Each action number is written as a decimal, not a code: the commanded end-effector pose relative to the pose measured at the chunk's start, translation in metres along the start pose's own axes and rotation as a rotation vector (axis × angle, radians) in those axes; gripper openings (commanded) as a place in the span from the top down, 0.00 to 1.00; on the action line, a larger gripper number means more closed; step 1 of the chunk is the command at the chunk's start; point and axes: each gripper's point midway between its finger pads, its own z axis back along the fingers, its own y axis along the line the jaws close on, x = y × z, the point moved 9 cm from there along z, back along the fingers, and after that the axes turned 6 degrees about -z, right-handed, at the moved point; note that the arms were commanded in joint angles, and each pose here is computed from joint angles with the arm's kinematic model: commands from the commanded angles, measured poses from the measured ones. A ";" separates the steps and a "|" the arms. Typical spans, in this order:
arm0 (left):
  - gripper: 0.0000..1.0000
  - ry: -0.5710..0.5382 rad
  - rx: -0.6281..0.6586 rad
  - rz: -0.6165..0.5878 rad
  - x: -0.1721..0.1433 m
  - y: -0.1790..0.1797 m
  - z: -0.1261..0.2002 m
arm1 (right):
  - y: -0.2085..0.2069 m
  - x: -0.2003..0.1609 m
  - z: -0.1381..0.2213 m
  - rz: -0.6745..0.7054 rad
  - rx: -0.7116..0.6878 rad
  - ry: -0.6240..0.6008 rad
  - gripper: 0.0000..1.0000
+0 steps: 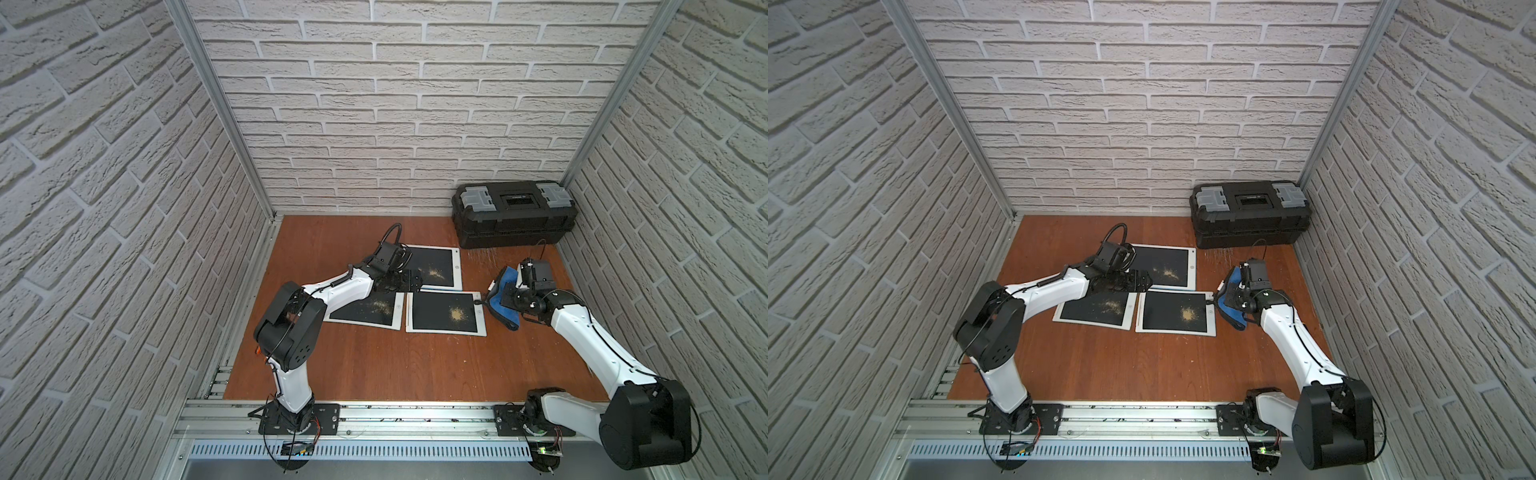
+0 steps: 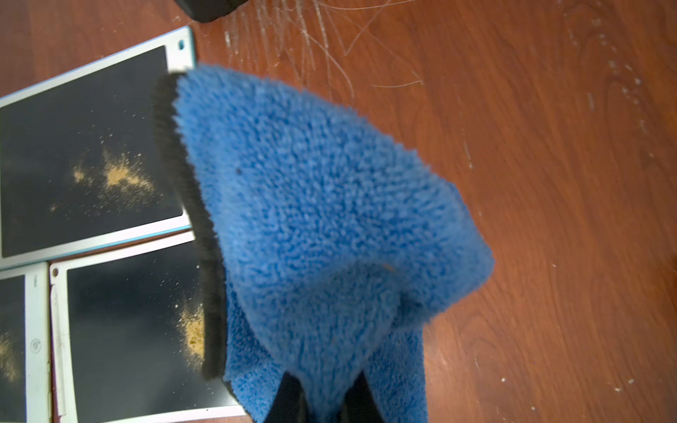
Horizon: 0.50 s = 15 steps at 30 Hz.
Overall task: Wipe the drawing tablet
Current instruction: Move the drawing tablet to the center of the board.
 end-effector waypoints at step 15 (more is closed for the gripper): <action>0.03 0.042 -0.054 0.014 -0.002 -0.018 -0.031 | -0.018 0.012 -0.017 -0.172 -0.009 0.009 0.97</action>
